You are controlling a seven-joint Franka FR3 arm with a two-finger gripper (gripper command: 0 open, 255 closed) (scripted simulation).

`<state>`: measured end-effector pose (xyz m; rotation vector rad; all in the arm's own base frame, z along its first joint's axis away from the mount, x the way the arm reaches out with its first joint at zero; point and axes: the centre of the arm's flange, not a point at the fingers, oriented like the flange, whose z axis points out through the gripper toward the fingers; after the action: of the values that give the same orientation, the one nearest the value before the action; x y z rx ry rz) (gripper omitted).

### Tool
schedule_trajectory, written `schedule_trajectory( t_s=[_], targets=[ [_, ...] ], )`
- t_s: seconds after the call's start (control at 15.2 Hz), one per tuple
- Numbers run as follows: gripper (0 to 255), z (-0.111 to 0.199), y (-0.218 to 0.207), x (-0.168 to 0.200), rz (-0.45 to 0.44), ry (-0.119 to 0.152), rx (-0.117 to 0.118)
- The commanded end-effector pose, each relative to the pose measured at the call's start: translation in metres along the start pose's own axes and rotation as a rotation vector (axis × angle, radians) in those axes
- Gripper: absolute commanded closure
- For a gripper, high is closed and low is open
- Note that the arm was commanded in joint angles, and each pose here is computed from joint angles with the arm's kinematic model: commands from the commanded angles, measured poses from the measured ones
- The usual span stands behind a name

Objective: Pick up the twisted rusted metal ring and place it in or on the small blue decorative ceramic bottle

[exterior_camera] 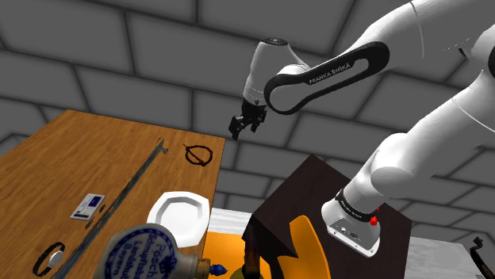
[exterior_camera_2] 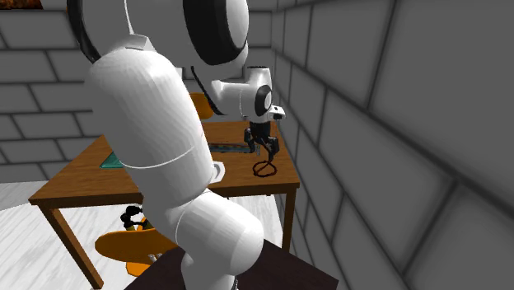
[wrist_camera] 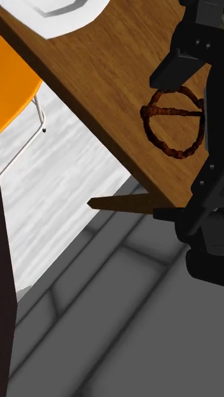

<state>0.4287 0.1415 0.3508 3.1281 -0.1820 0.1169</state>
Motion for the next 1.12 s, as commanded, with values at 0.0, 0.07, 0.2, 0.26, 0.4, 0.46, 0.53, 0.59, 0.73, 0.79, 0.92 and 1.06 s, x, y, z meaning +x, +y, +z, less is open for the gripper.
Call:
schedule_trajectory(
  t_s=[0.0, 0.07, 0.2, 0.26, 0.4, 0.46, 0.53, 0.59, 0.73, 0.79, 0.92, 1.06],
  targets=[
    [0, 0.019, -0.014, 0.009, -0.002, 0.019, 0.004],
    [0, 0.029, -0.021, 0.014, -0.004, 0.027, 0.004],
    [0, 0.047, -0.035, 0.024, -0.006, 0.044, 0.006],
    [0, 0.056, -0.042, 0.030, -0.008, 0.053, 0.006],
    [0, 0.074, -0.056, 0.040, -0.010, 0.070, 0.008],
    [0, 0.083, -0.063, 0.045, -0.011, 0.078, 0.009],
    [0, 0.092, -0.070, 0.051, -0.013, 0.087, 0.009],
    [0, 0.101, -0.077, 0.056, -0.014, 0.095, 0.010],
    [0, 0.119, -0.091, 0.067, -0.017, 0.112, 0.011],
    [0, 0.127, -0.099, 0.073, -0.018, 0.121, 0.012],
    [0, 0.145, -0.113, 0.085, -0.021, 0.138, 0.013],
    [0, 0.162, -0.127, 0.097, -0.023, 0.155, 0.015]
  ],
)
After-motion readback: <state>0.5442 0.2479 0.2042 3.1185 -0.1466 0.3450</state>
